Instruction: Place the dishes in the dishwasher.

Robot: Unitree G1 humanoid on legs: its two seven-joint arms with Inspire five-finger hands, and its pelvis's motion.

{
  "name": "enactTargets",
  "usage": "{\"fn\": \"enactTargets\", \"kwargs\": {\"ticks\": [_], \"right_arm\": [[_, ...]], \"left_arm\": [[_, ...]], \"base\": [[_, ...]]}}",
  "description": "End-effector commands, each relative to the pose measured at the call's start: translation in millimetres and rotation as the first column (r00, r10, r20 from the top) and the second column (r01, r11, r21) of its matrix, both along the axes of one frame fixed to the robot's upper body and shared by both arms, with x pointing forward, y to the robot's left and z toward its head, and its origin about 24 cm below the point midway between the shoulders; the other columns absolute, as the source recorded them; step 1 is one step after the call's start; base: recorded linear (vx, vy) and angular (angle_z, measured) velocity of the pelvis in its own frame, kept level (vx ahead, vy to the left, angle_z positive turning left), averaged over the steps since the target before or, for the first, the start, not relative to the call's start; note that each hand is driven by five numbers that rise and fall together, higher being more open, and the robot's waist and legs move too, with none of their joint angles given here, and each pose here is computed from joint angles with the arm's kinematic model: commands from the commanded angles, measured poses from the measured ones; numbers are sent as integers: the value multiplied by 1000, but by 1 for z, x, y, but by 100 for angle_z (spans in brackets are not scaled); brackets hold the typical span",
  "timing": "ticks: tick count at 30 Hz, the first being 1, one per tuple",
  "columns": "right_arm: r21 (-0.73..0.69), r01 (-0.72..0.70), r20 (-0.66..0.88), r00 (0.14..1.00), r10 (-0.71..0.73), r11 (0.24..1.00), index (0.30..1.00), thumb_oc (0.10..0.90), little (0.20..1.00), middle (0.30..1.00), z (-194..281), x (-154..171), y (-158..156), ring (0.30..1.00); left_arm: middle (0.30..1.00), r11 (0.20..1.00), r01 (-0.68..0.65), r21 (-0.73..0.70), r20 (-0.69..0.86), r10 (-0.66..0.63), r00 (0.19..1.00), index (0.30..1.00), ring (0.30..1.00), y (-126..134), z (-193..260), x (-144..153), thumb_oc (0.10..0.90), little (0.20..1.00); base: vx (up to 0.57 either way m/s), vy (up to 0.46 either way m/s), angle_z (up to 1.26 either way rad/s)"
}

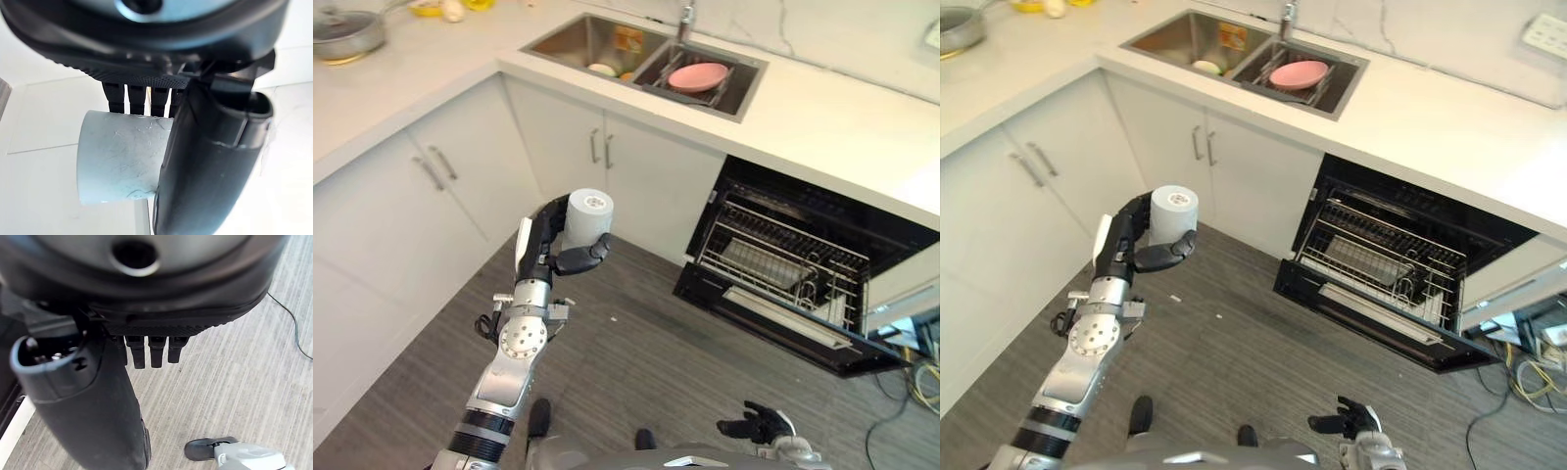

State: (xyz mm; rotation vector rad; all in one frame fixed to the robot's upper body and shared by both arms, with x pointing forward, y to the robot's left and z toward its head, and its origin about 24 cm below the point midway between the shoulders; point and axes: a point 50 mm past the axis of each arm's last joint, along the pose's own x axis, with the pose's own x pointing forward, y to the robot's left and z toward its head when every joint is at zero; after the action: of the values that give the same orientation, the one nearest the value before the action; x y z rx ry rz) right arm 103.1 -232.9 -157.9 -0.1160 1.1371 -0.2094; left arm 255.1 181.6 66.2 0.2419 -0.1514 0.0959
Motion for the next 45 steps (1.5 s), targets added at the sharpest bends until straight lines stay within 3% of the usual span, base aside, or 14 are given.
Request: {"fn": "enactTargets", "kwargs": {"ticks": [1,5,9,12,20,25,31,35,36,41,45], "right_arm": [[-49,10,-113,994,-15,999,900,800,900,900,-6,-35,-10,900],[-39,53,-160,985,-58,998,900,800,900,900,-10,-49,-5,900],[-84,-96,-201,976,78,992,900,800,900,900,-11,-44,3,900],[-130,-245,-169,960,222,961,900,800,900,900,-8,-23,7,900],[-199,-198,-77,979,186,960,900,800,900,900,0,-13,-6,900],[-291,-188,77,973,219,938,900,800,900,900,18,20,-17,900],[-543,-131,410,821,398,829,900,800,900,900,102,96,-50,900],[-589,-67,481,772,416,805,900,800,900,900,127,110,-58,900],[-607,-10,552,715,430,795,900,800,900,900,148,121,-60,900],[-574,117,711,563,422,811,900,800,900,900,189,129,-54,900],[-449,132,836,410,364,884,900,800,900,900,210,132,-32,900]], "left_arm": [[300,994,113,-9,352,-102,930,300,300,-14,72,1,400,300],[300,981,184,63,348,-194,917,300,300,-25,76,6,400,300],[300,979,176,105,331,-202,922,300,300,-20,76,8,400,300],[300,978,142,154,343,-188,920,300,300,-14,80,5,400,300],[300,980,158,120,313,-188,931,300,300,-19,69,0,400,300],[300,985,164,51,304,-172,937,300,300,-20,64,-3,400,300],[300,997,77,12,357,-77,931,300,300,-5,71,-4,400,300],[300,999,41,-29,362,-28,932,300,300,-3,70,-6,400,300],[300,999,23,-27,366,-11,931,300,300,-2,70,-7,400,300],[300,1000,-1,-6,406,4,914,300,300,-5,76,-6,400,300],[300,1000,-1,21,431,-9,902,300,300,-5,81,-7,400,300]], "base": [[228,433,-68],[157,348,-76],[16,339,-76],[-103,499,-189],[-42,141,-107],[-14,-45,-31],[-92,-44,1],[65,146,-42],[159,253,-13],[134,184,-37],[116,173,-15]]}}
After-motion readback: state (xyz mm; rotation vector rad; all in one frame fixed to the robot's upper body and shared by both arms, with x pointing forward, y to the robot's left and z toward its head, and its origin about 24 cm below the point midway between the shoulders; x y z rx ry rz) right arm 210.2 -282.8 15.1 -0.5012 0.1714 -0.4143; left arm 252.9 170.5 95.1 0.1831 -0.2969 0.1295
